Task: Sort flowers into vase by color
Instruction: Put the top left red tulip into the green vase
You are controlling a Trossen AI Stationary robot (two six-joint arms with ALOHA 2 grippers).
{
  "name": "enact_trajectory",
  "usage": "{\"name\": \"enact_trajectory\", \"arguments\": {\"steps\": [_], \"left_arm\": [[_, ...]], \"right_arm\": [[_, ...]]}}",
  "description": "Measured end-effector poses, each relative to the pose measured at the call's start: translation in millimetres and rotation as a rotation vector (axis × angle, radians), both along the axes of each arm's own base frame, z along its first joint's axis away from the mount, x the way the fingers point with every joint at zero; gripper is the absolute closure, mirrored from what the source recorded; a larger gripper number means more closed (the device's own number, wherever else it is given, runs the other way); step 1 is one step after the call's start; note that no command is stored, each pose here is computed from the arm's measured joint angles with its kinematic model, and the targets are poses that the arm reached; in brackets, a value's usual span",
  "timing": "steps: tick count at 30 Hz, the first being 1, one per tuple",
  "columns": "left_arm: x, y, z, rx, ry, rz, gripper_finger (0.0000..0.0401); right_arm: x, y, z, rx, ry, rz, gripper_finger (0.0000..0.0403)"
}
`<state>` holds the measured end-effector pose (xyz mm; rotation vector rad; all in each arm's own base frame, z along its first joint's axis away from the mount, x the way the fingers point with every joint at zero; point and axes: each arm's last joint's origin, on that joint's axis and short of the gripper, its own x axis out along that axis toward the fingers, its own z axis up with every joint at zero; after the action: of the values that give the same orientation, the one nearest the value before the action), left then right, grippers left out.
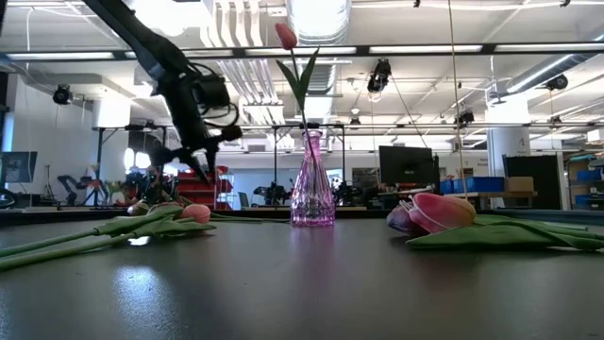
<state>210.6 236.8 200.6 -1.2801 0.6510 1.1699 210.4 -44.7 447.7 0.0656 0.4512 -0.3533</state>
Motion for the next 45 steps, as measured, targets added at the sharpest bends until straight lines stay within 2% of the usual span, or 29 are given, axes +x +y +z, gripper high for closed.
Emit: {"name": "enact_trajectory", "arguments": {"steps": [4, 10, 17, 23, 32, 45], "left_arm": [[4.0, 16.8, -14.9, -0.052, 0.012, 0.02, 0.0328], [7.0, 34.8, -27.2, -0.191, -0.074, 0.109, 0.0282], [8.6, 40.2, -22.0, -0.21, -0.081, 0.27, 0.0242], [1.9, 36.5, -23.7, -0.286, -0.039, 0.377, 0.0237], [0.1, 44.6, -33.1, -0.271, -0.036, 0.451, 0.0236], [1.8, 45.1, -40.9, -0.328, -0.059, 0.536, 0.0236]], "right_arm": [[0.7, 0.1, -0.5, -0.001, 0.003, 0.009, 0.039], [0.4, 0.5, -0.8, 0.002, 0.008, 0.018, 0.039], [-0.6, 1.1, -1.4, 0.009, 0.016, 0.03, 0.039], [-1.3, 1.4, -1.3, 0.0, 0.02, 0.044, 0.039], [-1.7, 2.2, -1.1, -0.008, 0.023, 0.075, 0.039], [-1.8, 2.2, -1.0, 0.0, 0.02, 0.07, 0.039]]}}
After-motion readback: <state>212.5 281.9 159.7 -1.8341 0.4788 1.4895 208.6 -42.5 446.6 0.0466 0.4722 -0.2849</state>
